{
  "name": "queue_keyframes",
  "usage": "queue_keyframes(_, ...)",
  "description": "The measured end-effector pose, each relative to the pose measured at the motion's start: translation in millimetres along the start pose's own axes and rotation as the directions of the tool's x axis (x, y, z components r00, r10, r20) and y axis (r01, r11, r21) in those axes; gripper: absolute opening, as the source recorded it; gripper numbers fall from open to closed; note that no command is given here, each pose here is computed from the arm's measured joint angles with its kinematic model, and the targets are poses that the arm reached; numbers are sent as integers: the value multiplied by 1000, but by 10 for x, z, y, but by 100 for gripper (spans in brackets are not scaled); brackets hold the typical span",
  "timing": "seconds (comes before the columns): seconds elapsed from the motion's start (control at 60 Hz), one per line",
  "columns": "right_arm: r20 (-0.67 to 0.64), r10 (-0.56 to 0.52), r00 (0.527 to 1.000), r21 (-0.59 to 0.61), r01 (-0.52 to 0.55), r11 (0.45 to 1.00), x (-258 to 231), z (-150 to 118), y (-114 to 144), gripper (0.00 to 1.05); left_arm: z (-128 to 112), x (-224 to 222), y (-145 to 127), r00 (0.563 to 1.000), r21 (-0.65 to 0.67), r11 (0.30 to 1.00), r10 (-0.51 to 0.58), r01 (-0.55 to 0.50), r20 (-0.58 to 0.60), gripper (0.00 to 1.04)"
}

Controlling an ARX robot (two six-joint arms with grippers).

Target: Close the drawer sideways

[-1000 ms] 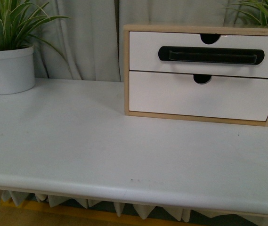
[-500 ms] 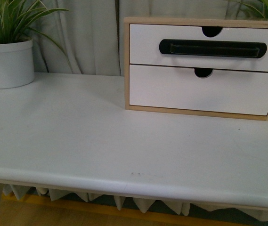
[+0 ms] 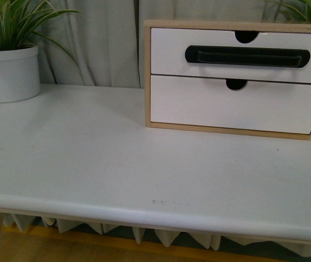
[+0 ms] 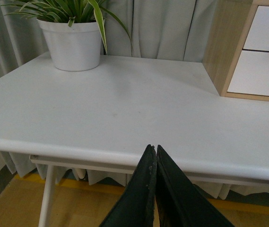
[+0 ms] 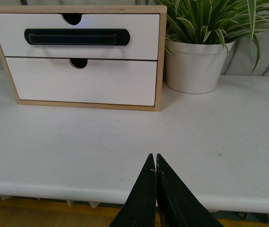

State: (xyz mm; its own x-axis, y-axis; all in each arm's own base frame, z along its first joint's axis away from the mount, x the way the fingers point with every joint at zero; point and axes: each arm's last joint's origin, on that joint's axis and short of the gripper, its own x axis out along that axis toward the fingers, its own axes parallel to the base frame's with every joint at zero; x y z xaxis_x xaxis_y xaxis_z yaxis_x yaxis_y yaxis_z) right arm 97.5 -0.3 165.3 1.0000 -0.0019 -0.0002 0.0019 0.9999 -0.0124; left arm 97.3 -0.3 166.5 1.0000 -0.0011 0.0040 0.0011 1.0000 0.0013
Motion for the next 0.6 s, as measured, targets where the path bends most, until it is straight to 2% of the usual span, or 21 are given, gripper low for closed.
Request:
queue_keyframes(0.05, 0, 0, 1000, -1, 0, 1000, 0, 0, 0, 2, 0, 0, 0, 1000, -2, 1000, 0, 0, 0, 7)
queue_keyframes(0.517, 0, 0, 1000, 0, 0, 1000, 0, 0, 0, 86, 0, 0, 0, 1000, -3, 1000, 0, 0, 0, 93)
queue_keyframes(0.567, 0, 0, 1000, 0, 0, 1000, 0, 0, 0, 95, 0, 0, 0, 1000, -2, 1000, 0, 0, 0, 100)
queue_keyframes(0.6, 0, 0, 1000, 2, 0, 1000, 0, 0, 0, 97, 0, 0, 0, 1000, -3, 1000, 0, 0, 0, 99)
